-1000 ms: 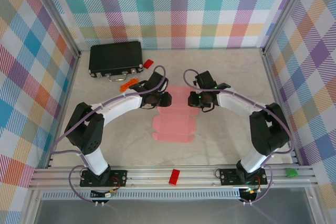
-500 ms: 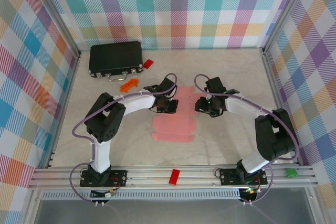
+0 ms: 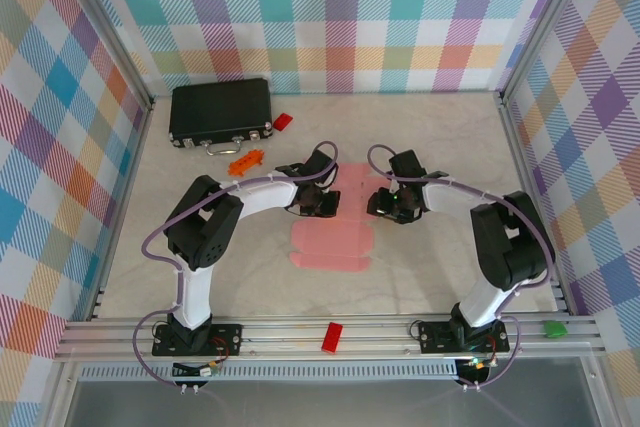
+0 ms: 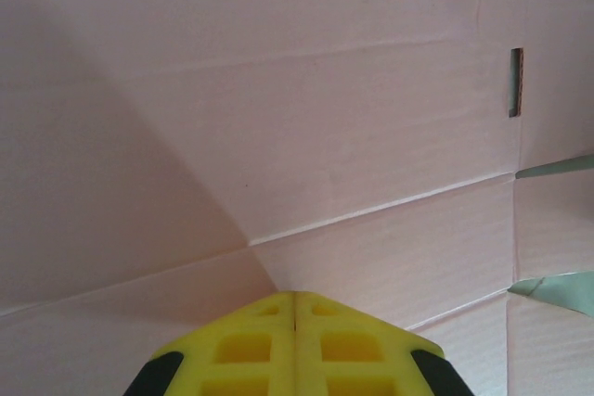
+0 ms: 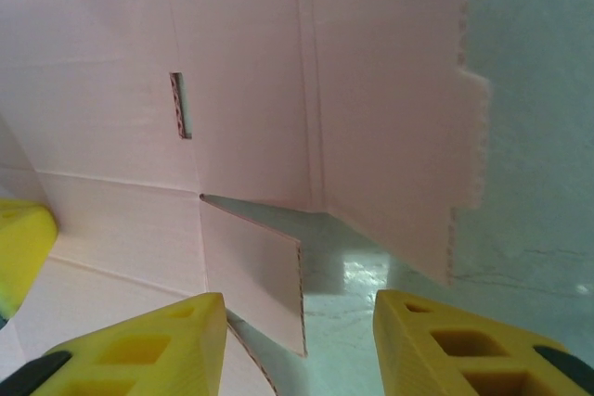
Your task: Fold the paper box
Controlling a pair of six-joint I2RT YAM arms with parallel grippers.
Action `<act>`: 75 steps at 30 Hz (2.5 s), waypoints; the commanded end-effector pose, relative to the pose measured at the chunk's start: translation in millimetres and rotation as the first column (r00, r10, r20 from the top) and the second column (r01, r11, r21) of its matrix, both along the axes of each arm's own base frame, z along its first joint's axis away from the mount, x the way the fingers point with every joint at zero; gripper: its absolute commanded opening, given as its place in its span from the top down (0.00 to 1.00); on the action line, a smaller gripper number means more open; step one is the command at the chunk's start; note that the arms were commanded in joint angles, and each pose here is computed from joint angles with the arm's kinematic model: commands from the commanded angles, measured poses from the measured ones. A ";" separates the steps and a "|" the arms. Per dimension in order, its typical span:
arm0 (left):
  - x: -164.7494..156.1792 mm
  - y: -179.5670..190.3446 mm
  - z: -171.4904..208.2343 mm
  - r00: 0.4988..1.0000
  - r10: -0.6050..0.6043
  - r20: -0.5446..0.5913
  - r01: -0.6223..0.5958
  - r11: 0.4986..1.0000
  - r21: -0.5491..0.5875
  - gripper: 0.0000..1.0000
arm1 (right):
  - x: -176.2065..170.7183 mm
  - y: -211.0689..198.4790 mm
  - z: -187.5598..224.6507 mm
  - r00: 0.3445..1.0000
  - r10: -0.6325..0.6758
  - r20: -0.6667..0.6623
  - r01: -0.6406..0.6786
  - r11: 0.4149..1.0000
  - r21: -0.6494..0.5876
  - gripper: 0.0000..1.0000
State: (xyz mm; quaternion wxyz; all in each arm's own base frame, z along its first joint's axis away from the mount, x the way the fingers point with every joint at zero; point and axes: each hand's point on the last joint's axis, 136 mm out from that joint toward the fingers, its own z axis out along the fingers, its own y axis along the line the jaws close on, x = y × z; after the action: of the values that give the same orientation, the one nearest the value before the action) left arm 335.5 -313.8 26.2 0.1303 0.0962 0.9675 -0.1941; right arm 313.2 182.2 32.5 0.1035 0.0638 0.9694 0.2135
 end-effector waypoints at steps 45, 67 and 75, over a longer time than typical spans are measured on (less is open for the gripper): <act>-10.2 3.2 -12.8 1.000 0.006 -0.026 -0.006 1.000 0.025 1.00 | 20.6 65.4 17.8 0.987 0.154 0.040 -0.159 0.964 0.214 0.70; -14.4 15.2 56.1 0.997 0.003 0.079 -0.003 1.000 -0.006 1.00 | 99.3 69.4 65.3 0.956 0.256 0.144 -0.265 0.963 0.048 0.76; -47.4 25.4 32.2 1.000 0.026 -0.013 -0.026 0.998 -0.055 1.00 | 123.8 90.6 36.7 0.949 0.307 0.074 -0.312 0.948 0.065 0.80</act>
State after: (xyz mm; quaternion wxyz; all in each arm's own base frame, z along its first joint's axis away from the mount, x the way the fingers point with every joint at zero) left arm 297.1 -280.2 49.9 0.1299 0.0841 0.9693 -0.1909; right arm 445.8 268.2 74.0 0.1288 -0.0768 0.9537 0.2607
